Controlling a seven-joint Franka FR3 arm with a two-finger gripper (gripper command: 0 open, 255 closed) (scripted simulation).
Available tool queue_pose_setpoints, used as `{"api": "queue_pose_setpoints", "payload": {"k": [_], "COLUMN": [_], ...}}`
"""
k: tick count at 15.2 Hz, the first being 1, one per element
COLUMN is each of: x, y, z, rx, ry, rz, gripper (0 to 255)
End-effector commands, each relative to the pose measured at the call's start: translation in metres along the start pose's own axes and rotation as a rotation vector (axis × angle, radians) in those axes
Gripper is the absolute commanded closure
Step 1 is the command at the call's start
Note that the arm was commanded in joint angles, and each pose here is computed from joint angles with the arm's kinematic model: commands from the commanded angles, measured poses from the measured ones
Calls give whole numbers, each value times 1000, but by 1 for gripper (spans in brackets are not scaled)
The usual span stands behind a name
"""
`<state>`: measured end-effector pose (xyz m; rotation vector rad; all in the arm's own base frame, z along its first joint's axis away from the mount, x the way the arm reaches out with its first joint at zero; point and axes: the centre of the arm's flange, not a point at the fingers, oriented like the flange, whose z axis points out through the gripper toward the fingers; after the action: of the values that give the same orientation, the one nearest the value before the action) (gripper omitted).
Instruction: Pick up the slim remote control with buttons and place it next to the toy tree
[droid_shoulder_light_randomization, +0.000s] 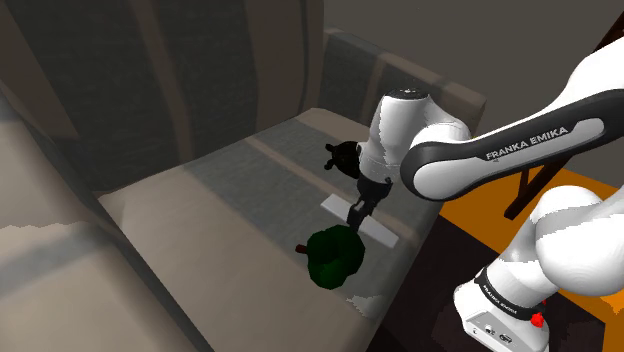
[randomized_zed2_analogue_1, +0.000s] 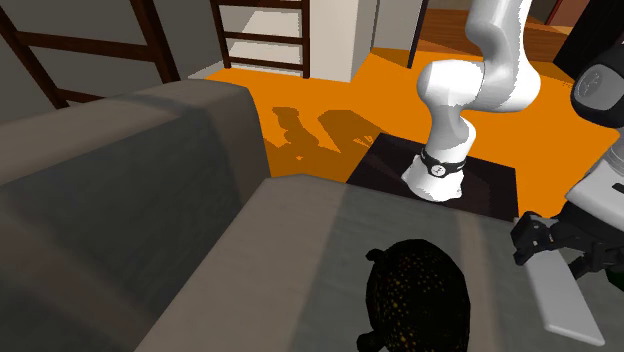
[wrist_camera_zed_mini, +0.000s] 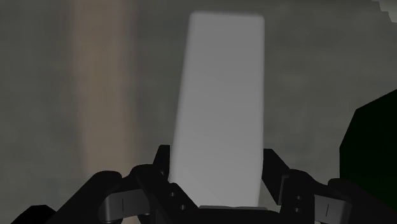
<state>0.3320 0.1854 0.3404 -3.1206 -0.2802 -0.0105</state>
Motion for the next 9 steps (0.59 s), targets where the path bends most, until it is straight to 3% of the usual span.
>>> {"api": "queue_pose_setpoints", "payload": {"k": [1,2,7,9], "x": [0,0,0,0], "y": [0,0,0,0], "z": [0,0,0,-26], "rx": [0,0,0,0], "ry": [0,0,0,0], "rz": [0,0,0,0], "gripper": [255,0,0,0]}}
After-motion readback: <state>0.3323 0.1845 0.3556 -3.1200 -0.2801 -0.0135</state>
